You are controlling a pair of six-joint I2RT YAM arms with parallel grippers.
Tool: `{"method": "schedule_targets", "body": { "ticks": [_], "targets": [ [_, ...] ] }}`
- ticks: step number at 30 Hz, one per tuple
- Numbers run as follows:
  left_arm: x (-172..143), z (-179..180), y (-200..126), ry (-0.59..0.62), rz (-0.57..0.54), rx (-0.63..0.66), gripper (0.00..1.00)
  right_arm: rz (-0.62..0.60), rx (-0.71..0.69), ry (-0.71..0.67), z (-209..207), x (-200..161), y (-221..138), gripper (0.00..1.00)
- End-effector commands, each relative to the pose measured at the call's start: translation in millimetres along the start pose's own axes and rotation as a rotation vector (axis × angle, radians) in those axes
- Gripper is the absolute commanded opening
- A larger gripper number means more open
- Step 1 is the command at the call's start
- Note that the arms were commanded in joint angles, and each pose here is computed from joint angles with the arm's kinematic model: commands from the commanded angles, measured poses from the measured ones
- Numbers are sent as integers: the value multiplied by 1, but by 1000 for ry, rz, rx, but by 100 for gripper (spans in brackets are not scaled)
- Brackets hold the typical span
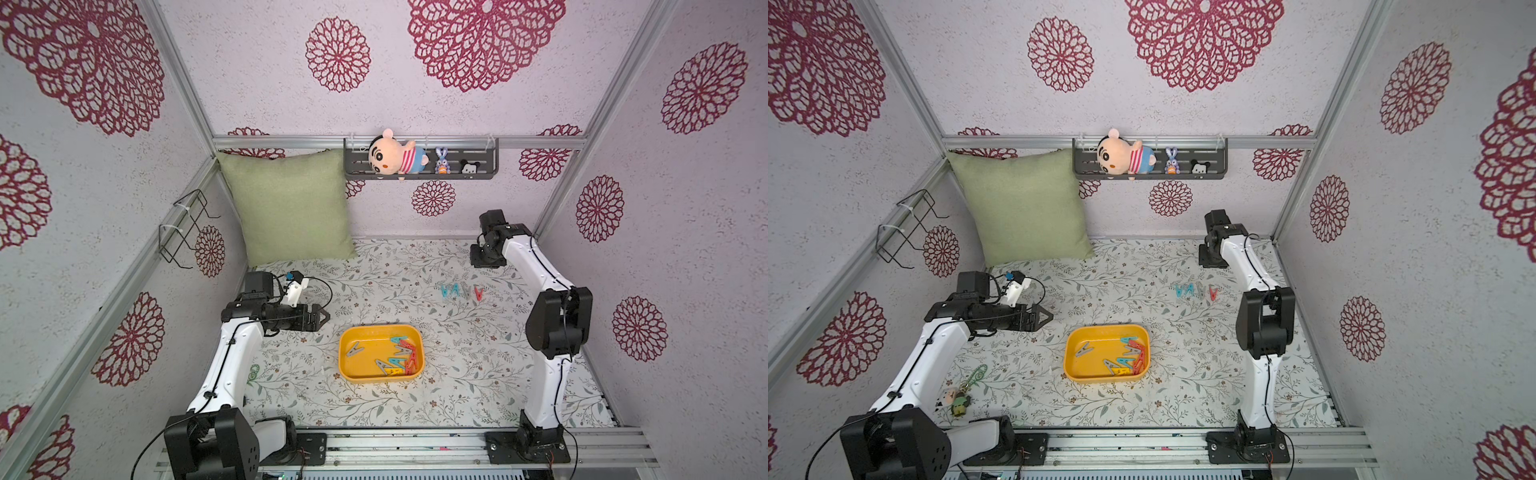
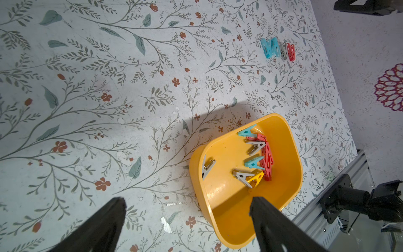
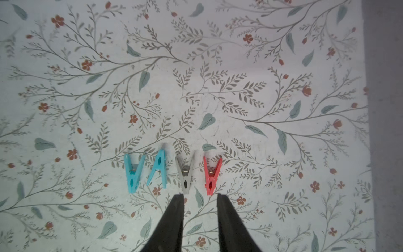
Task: Take the clothespins out of the storage box
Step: Pick up the clothespin from the storage box.
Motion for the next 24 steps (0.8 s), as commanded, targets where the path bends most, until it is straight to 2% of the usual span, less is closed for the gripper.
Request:
{"method": "schedule_targets", "body": {
  "ticks": [1,7,16,20,24],
  "targets": [
    [4,1,-5,4,-26,7,97,-75,24,20,12,1,-53,31],
    [6,6,-6,-1,-33,57,97,-99,43,-102,70,-33,-102,30],
    [7,13,-3,-20,-29,85,97,-41,220,-294,174,-118,-142,29],
    [7,14,-2,-22,-22,92,97,26,272,-408,217,-162,-137,28],
    [6,14,-2,-23,-21,92,97,131,289,-500,247,-208,-114,27]
  ]
}}
Point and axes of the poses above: each gripper's point midway between its finger pads, its own y axis out along the fingers, its own z axis along the line the jaws close on, x = y × z, the point moved 7 cm from there along -y, back along the fingers, and after that the axes turned 1 degree about -y, right-handed, at the moved point
